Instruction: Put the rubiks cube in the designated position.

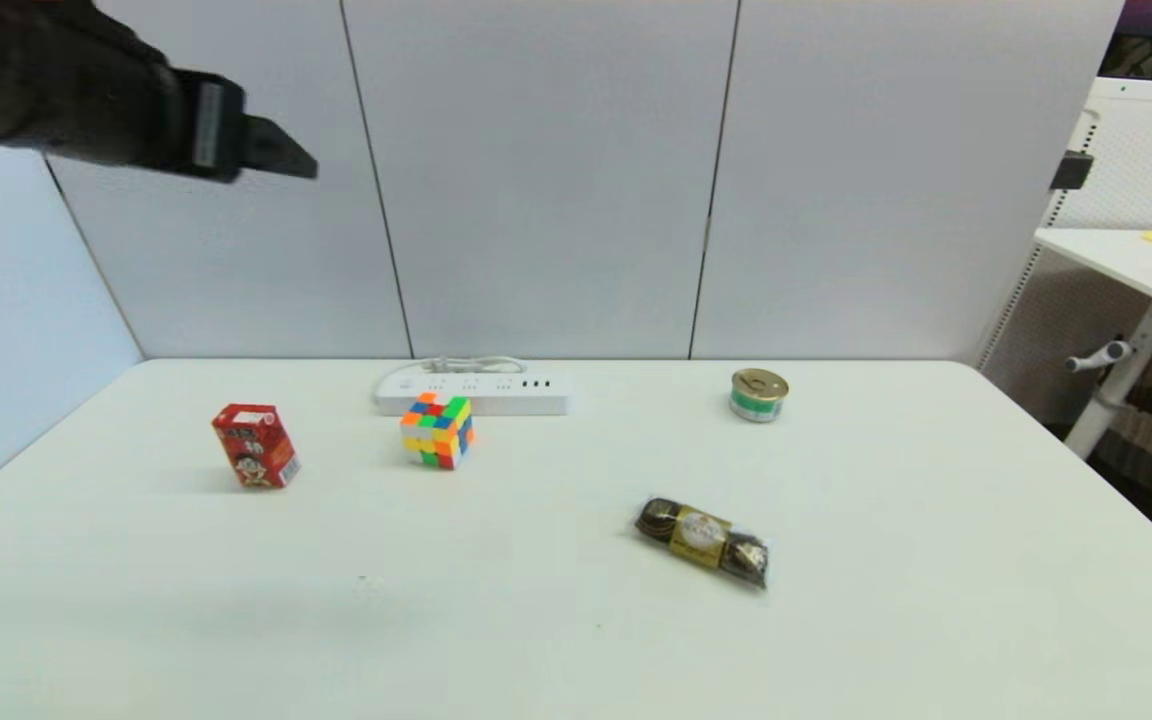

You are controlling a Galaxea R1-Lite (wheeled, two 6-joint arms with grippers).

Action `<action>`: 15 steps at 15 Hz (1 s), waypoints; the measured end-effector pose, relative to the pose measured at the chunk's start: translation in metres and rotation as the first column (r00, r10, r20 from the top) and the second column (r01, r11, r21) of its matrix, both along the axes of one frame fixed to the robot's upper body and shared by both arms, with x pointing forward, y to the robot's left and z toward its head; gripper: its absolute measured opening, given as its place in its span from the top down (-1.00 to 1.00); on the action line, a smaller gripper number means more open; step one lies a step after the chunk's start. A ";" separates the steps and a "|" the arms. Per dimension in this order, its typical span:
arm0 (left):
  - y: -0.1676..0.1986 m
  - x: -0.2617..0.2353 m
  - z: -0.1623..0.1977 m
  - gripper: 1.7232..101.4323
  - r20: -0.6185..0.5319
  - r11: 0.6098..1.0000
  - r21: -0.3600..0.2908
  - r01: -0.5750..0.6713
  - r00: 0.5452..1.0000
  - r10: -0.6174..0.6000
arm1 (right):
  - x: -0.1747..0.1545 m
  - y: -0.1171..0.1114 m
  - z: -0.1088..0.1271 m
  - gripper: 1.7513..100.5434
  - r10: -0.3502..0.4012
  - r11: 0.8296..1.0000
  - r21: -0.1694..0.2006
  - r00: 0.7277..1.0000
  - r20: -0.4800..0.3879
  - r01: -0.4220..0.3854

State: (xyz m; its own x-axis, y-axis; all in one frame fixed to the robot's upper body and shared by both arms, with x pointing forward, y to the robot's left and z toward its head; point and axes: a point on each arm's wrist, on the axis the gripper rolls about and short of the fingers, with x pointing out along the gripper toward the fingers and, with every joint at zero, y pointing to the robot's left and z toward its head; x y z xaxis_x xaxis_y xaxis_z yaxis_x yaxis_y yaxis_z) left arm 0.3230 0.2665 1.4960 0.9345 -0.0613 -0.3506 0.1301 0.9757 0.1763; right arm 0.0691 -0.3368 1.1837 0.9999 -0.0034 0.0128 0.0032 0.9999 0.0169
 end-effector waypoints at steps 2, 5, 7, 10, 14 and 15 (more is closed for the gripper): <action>0.023 -0.032 -0.004 -0.86 0.038 0.999 0.008 -0.044 0.998 0.043 | 0.000 0.000 0.000 -0.94 0.000 1.000 0.000 1.000 0.000 0.000; 0.045 -0.076 -0.040 -0.89 0.053 0.996 -0.002 -0.090 0.994 0.090 | 0.000 0.000 0.000 -0.94 0.000 1.000 0.000 1.000 0.000 0.000; 0.054 -0.105 -0.079 -0.90 0.040 0.995 -0.012 -0.098 0.994 0.099 | 0.000 0.000 0.000 -0.94 0.000 1.000 0.000 1.000 0.000 0.000; 0.062 -0.149 -0.142 -0.91 0.050 0.994 -0.023 -0.108 0.993 0.109 | 0.000 0.000 0.000 -0.94 0.000 1.000 0.000 1.000 0.000 0.000; 0.068 -0.208 -0.217 -0.91 0.125 0.991 -0.045 -0.127 0.983 0.132 | 0.000 0.000 0.000 -0.94 0.000 1.000 0.000 1.000 0.000 0.000; 0.069 -0.218 -0.233 -0.91 0.142 0.990 -0.051 -0.129 0.981 0.135 | 0.000 0.000 0.000 -0.94 0.000 1.000 0.000 1.000 0.000 0.000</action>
State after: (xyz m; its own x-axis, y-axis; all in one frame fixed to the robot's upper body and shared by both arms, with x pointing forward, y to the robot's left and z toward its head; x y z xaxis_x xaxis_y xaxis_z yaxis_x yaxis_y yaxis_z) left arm 0.1047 0.3351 1.2632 0.9760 0.0546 -0.2107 -0.0244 0.9894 0.1433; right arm 0.0691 -0.3368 1.1837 0.9999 -0.0038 0.0128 0.0036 0.9999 0.0165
